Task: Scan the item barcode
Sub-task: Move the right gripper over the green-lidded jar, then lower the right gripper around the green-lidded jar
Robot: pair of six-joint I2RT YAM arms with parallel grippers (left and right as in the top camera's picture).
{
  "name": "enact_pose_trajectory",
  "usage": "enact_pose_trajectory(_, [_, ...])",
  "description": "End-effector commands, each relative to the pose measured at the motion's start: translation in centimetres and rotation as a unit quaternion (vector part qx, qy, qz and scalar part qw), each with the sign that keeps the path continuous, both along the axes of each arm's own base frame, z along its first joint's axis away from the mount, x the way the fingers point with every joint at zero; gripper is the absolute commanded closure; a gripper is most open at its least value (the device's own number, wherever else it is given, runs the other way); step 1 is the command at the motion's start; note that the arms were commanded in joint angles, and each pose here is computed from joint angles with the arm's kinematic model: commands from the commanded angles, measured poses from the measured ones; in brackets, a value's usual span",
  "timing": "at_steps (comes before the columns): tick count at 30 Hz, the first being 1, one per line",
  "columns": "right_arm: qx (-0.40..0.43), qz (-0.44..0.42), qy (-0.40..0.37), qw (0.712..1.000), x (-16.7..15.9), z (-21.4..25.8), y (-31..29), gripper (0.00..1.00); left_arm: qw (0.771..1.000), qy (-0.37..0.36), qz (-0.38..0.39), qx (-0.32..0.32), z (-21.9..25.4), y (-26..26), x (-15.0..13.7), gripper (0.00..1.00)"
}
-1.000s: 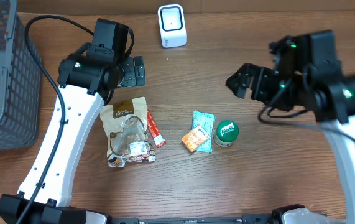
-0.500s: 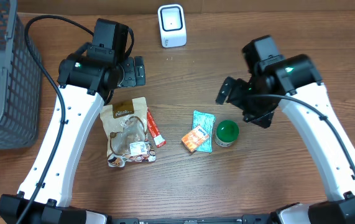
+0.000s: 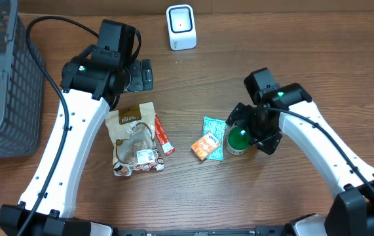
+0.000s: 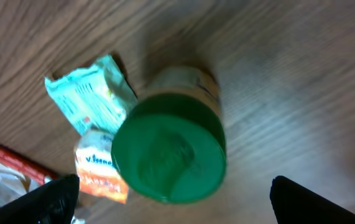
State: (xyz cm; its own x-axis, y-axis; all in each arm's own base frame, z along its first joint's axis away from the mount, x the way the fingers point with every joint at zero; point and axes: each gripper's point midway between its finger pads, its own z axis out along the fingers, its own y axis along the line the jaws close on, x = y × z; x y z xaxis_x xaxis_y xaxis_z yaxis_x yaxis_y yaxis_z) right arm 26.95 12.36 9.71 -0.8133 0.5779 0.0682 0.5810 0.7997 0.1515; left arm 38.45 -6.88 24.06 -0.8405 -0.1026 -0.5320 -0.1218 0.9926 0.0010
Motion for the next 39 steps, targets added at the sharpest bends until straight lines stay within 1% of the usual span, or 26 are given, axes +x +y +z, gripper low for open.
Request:
enact_pose_trajectory(1, [-0.005,-0.019,-0.006,1.000,0.2,-0.8,-0.2,0.00,1.000,-0.009,-0.004,0.008,0.6,0.2,0.2,0.00])
enact_pose_trajectory(7, [-0.001,-0.021,-0.016,1.000,0.5,-1.8,-0.1,0.00,1.000,-0.009,-0.004,0.008,0.6,0.2,0.2,0.00])
enact_pose_trajectory(13, [-0.002,-0.023,-0.013,1.000,0.0,-3.4,-0.3,0.01,1.000,-0.009,-0.004,0.008,0.6,0.3,0.2,0.00])
enact_pose_trajectory(16, [-0.004,-0.013,-0.011,1.000,-0.2,-3.6,-0.4,0.13,1.000,-0.009,-0.004,0.008,0.6,0.3,0.2,0.00])
enact_pose_trajectory(20, [-0.013,0.037,-0.021,0.999,-0.1,-3.7,-0.6,0.36,1.000,-0.009,-0.004,0.008,0.6,0.3,0.2,0.00])
enact_pose_trajectory(22, [-0.020,0.056,-0.024,0.998,-0.1,-3.7,-0.9,0.40,1.000,-0.009,-0.004,0.008,0.6,0.2,0.2,0.00])
enact_pose_trajectory(26, [-0.044,0.136,-0.037,0.989,0.0,-3.8,-1.5,0.41,1.000,-0.009,-0.004,0.008,0.6,0.2,0.2,0.00])
enact_pose_trajectory(27, [-0.066,0.160,-0.035,0.984,-0.2,-3.8,-2.3,0.41,1.000,-0.009,-0.004,0.008,0.6,0.3,0.2,0.00])
enact_pose_trajectory(30, [-0.119,0.174,-0.027,0.977,-0.4,-3.8,-4.2,0.41,1.000,-0.009,-0.004,0.008,0.6,0.2,0.2,0.00])
enact_pose_trajectory(31, [-0.162,0.174,-0.023,0.971,-0.5,-3.7,-5.8,0.42,1.000,-0.009,-0.004,0.008,0.6,0.3,0.2,0.00])
enact_pose_trajectory(33, [-0.196,0.193,-0.026,0.961,-0.2,-3.4,-6.9,0.41,1.000,-0.009,-0.004,0.008,0.6,0.2,0.2,0.00])
enact_pose_trajectory(39, [-0.206,0.249,-0.053,0.945,1.2,-3.3,-6.8,0.41,1.000,-0.009,-0.004,0.008,0.6,0.3,0.2,0.00])
